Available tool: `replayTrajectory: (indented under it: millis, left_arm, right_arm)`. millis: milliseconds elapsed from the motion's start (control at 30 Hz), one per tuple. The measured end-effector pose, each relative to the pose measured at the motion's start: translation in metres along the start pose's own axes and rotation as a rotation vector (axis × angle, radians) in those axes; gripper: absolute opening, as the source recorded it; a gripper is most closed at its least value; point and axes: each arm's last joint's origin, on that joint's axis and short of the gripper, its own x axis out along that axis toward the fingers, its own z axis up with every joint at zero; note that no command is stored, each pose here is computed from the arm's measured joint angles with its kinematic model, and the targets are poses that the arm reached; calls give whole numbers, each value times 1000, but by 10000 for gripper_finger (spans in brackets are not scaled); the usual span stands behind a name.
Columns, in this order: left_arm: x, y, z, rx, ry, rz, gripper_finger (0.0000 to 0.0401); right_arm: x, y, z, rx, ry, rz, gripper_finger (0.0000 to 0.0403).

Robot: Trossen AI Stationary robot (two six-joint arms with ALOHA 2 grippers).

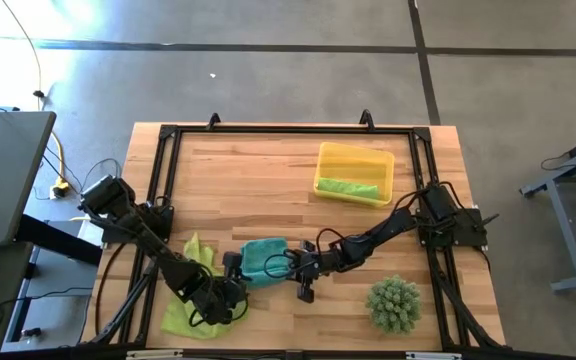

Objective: Roll microfiber towels into tight, uniform cylinder then place into a basket
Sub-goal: Roll the blue microfiber towel

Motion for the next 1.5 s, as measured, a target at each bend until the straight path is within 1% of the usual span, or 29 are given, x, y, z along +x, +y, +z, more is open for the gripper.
replayTrajectory:
  millis: [133,233,300,500,533,600,667,800,900,933,1000,1067,1167,1233,1300,1367,1433,1500]
  left_arm:
    - [1,4,-3,-7,37,19,186]
    - [3,6,-2,-14,46,13,186]
    - [8,7,-3,-24,66,4,186]
    - [21,3,-12,-67,102,38,185]
    - [22,3,-13,-96,101,47,183]
    - [24,2,-14,-192,105,57,171]
    - [25,3,-14,-291,104,65,149]
    - [25,3,-14,-437,107,65,79]
    - [25,2,-12,-548,103,37,23]
    - [24,2,-11,-581,104,30,14]
    - [24,2,-11,-632,110,22,12]
    - [24,0,-10,-652,114,-13,15]
    - [23,-1,-11,-726,80,-146,12]
    - [25,2,-18,-809,19,-232,10]
    - [25,6,-30,-911,-34,-296,9]
    - [26,13,-41,-1015,-81,-322,8]
    - [25,16,-47,-1108,-101,-321,7]
    - [26,19,-48,-1157,-99,-310,7]
  right_arm:
    - [0,0,1,-1,-12,-2,12]
    - [0,1,2,-1,-24,2,12]
    - [0,1,3,0,-34,5,12]
    - [0,2,4,1,-49,14,12]
    - [0,2,4,1,-50,14,12]
    - [0,2,4,1,-52,15,12]
    - [0,2,4,-18,-55,16,12]
    - [0,3,7,-88,-80,26,17]
    - [-7,5,11,-191,-87,23,43]
    - [-10,5,13,-224,-89,21,56]
    - [-17,8,19,-290,-101,22,81]
    - [-26,10,25,-347,-120,22,104]
    - [-33,13,29,-442,-121,18,129]
    - [-37,17,31,-514,-138,26,137]
    - [-39,24,31,-588,-164,41,141]
    - [-40,30,29,-657,-172,52,142]
    - [-40,36,27,-712,-186,63,142]
    - [-41,41,26,-755,-207,66,142]
